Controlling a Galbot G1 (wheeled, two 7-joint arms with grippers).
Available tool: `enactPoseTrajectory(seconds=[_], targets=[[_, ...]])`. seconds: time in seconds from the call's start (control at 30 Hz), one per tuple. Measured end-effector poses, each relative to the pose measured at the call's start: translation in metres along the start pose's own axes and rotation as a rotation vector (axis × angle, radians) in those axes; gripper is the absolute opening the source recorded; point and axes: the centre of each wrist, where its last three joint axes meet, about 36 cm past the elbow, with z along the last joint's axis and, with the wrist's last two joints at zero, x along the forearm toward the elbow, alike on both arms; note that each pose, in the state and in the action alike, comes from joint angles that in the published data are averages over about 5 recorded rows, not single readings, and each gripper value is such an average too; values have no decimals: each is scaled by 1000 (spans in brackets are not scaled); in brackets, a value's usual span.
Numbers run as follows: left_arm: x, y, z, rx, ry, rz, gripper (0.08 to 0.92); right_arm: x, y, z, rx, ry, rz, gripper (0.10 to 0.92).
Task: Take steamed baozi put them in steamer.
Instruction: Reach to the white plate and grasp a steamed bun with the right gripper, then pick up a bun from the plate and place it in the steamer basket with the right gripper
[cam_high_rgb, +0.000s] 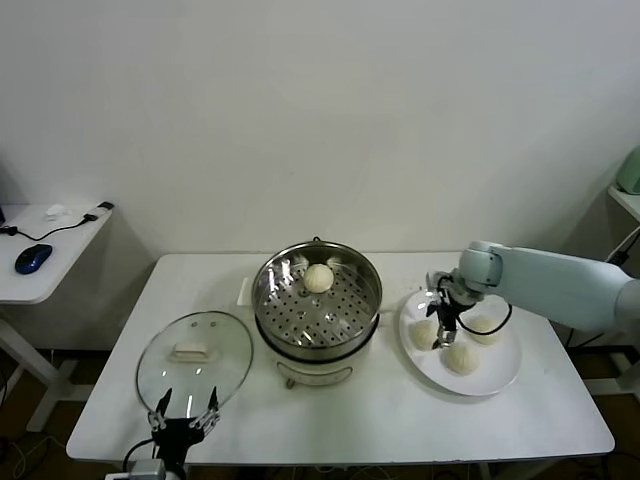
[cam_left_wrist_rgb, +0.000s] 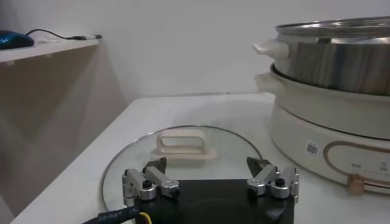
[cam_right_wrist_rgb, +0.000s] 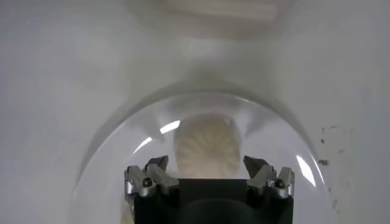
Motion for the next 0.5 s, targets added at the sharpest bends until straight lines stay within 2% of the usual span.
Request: enactPoseTrajectory(seconds=[0.2,0.37,0.5], targets=[[0,0,0,1,1,-3,823,-2,-2,-2,-6,-17,6,633],[3,-1,0,1,2,-1,823,5,-3,-2,1,-28,-2,612],[5,-2,-1,1,1,2,823,31,-11,-4,15,-39,6,604]])
